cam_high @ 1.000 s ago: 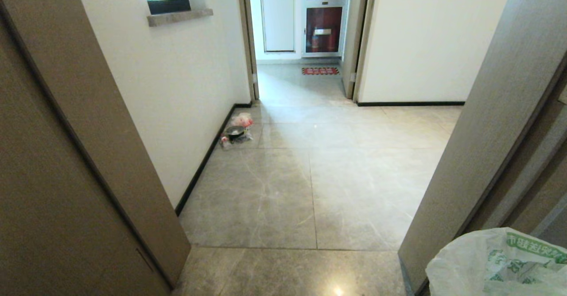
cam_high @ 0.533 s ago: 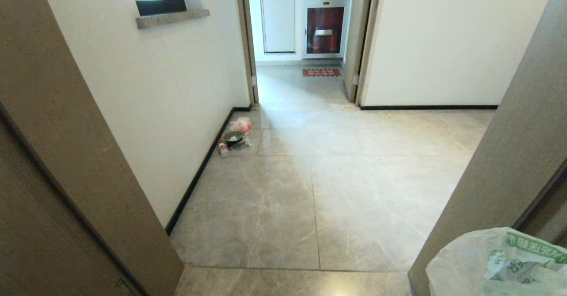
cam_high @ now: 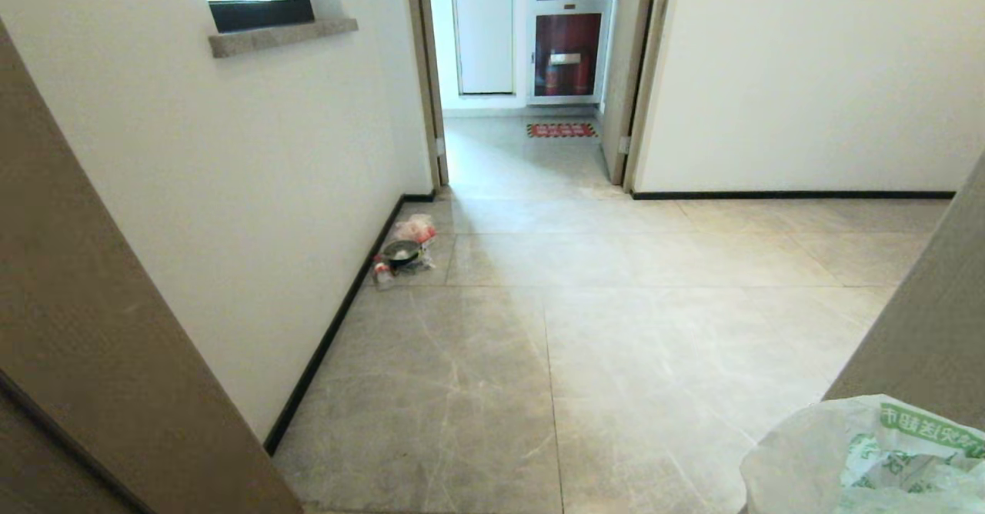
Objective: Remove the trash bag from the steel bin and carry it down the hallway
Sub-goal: Put the trash bag at the door
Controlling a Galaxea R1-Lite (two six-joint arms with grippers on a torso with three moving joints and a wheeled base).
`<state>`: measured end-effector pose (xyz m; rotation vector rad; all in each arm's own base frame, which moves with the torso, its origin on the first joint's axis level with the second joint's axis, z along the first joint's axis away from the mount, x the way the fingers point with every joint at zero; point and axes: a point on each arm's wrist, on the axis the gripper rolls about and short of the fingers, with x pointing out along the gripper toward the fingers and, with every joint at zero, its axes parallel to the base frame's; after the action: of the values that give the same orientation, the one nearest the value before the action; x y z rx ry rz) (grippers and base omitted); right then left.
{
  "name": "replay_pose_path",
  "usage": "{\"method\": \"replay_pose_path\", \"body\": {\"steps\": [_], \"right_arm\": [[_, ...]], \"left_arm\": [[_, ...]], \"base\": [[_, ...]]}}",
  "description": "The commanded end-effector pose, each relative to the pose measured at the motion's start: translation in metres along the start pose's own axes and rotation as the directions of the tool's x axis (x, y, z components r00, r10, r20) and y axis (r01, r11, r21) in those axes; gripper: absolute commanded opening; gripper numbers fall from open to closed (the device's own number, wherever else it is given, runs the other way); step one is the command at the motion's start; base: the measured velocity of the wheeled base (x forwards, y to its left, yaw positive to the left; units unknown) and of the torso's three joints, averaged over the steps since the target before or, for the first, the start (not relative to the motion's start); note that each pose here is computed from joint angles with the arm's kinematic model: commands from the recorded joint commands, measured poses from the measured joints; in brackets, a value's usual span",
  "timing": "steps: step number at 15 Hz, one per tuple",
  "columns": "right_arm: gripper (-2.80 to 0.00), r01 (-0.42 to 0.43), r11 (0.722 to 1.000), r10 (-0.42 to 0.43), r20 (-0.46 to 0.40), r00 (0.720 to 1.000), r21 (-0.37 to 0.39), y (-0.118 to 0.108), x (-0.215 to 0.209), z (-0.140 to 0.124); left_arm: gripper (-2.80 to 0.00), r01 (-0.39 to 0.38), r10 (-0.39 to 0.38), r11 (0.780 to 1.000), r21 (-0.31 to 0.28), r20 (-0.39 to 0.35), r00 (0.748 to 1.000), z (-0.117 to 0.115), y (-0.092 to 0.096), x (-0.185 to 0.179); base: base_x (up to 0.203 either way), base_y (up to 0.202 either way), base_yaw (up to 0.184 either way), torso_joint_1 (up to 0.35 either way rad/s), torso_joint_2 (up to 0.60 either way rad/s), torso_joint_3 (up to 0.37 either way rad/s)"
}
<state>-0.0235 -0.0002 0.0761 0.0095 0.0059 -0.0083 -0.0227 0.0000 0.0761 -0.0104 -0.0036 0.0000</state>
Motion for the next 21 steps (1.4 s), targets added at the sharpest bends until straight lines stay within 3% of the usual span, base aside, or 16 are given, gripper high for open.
{"method": "replay_pose_path", "body": {"steps": [1, 21], "right_arm": [[-2.8, 0.0, 1.0, 0.0, 0.001, 1.0, 0.0, 0.0, -0.0001, 0.0002], [-2.8, -0.001, 1.0, 0.001, 0.0, 1.0, 0.001, 0.0, 0.0, -0.0001]], "left_arm": [[-2.8, 0.0, 0.0, 1.0, 0.0, 0.001, 1.0, 0.0001, 0.0, 0.0], [-2.8, 0.0, 0.0, 1.0, 0.0, 0.001, 1.0, 0.0001, 0.0, 0.0]], "base": [[0.19, 0.0, 0.004, 0.002, 0.0, 0.005], [0.191, 0.0, 0.001, 0.002, 0.0, 0.002]]}}
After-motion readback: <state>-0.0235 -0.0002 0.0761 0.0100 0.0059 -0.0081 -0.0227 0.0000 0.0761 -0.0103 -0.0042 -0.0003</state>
